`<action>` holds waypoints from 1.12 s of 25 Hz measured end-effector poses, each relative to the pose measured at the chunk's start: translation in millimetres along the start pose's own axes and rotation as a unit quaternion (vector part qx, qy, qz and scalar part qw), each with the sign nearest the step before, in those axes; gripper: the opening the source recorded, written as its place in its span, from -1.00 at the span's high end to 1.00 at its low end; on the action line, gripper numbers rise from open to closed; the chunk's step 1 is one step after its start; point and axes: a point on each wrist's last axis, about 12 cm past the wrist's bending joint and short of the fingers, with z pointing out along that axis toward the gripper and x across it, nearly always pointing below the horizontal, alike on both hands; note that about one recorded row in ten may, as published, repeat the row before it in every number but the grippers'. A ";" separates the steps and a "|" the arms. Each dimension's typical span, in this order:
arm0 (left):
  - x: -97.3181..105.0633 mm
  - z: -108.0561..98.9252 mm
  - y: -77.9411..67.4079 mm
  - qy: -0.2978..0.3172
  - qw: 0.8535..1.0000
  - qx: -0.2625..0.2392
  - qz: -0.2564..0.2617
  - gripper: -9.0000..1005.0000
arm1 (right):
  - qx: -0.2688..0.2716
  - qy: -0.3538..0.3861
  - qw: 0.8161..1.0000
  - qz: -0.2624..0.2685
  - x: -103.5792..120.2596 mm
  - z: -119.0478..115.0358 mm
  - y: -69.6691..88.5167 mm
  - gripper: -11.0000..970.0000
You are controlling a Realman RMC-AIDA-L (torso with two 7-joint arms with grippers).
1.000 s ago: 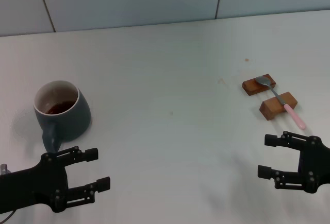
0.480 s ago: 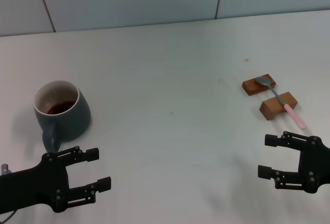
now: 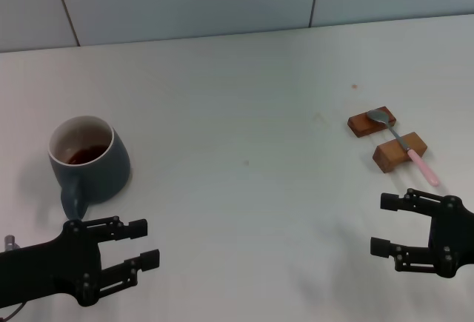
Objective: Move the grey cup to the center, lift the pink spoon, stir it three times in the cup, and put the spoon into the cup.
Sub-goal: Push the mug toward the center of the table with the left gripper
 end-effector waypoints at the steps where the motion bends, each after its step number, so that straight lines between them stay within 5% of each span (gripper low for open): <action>1: 0.0 0.0 0.0 0.000 1.000 0.000 0.000 -0.42 | 0.000 0.000 1.000 0.000 0.0 0.0 0.0 -0.71; 3: -0.4 0.9 0.3 -0.002 1.000 0.000 0.000 -0.42 | 0.000 0.000 1.000 0.000 -0.2 0.1 -0.1 -0.71; 8: 0.2 -0.4 0.2 -0.004 1.000 -0.004 -0.001 -0.02 | 0.001 -0.001 1.000 0.000 0.0 -0.2 0.1 -0.71; 16: -1.6 -0.4 1.1 -0.010 1.000 -0.007 -0.001 0.79 | 0.000 -0.002 1.000 -0.001 -0.5 0.1 -0.2 -0.71; 21: -10.3 -7.6 5.5 -0.056 0.998 -0.035 0.003 0.99 | 0.000 -0.001 1.000 -0.001 -0.8 -0.4 -0.5 -0.71; 28: -20.3 -25.2 19.5 -0.142 0.977 -0.152 0.049 0.99 | 0.002 -0.001 1.000 -0.001 -0.8 -1.3 -0.8 -0.71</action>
